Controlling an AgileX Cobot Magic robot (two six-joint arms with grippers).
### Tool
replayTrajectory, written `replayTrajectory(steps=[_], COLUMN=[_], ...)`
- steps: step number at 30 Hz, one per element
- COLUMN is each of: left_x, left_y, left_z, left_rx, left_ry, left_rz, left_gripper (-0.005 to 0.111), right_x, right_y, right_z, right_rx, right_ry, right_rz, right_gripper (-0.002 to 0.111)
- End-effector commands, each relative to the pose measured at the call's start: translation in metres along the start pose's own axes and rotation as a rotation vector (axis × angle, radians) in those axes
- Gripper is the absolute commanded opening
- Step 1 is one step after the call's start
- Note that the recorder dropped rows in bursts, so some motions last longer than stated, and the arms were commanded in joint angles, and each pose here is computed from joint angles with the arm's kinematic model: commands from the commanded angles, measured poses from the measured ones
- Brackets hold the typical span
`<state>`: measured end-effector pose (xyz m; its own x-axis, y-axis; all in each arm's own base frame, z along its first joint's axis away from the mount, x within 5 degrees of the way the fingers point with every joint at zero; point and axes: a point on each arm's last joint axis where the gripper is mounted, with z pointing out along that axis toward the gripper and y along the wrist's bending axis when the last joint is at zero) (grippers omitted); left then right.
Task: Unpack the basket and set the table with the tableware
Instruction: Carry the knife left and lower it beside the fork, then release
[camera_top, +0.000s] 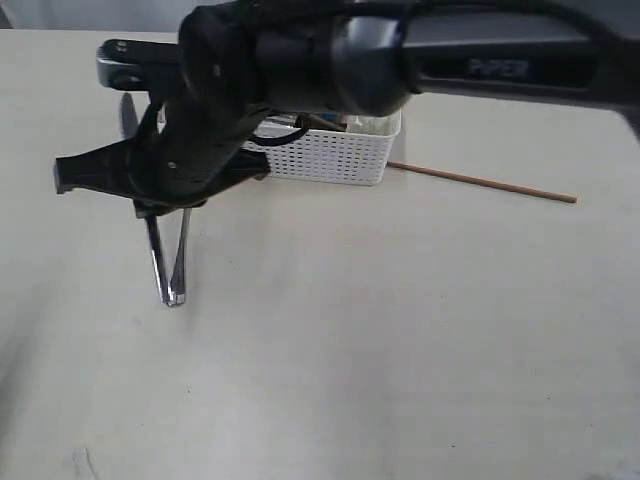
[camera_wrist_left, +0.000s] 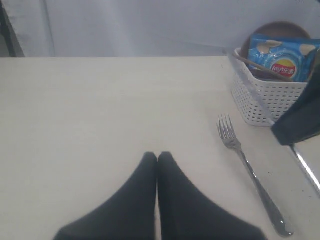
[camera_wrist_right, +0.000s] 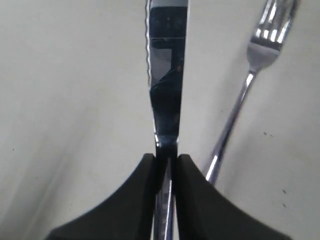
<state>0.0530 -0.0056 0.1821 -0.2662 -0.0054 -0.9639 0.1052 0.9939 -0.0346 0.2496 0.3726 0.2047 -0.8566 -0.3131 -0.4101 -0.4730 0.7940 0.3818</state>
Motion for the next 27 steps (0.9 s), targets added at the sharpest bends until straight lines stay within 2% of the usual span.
replayTrajectory(steps=[1,6,13,20,27], left_x=[0.0,0.0,0.0,0.0,0.0], left_y=[0.0,0.0,0.0,0.0,0.0], left_z=[0.0,0.0,0.0,0.0,0.0], left_rx=[-0.004,-0.004,-0.004,-0.004,-0.004], left_ry=[-0.01,-0.01,-0.01,-0.01,-0.01], left_rz=[0.004,0.004,0.004,0.004,0.004], left_gripper=[0.0,0.0,0.0,0.0,0.0], right_x=[-0.017,-0.027,-0.023,-0.022,-0.023], right_y=[0.01,0.013,0.005,-0.005,-0.01], right_z=[0.018,0.039,0.066,0.073,0.077], right_rx=[-0.017,-0.032,-0.015,0.066,0.096], right_ry=[-0.043,-0.067,-0.061,-0.082,-0.104], right_rz=[-0.015,0.088,0.262,0.291,0.296], right_gripper=[0.0,0.0,0.0,0.0,0.0])
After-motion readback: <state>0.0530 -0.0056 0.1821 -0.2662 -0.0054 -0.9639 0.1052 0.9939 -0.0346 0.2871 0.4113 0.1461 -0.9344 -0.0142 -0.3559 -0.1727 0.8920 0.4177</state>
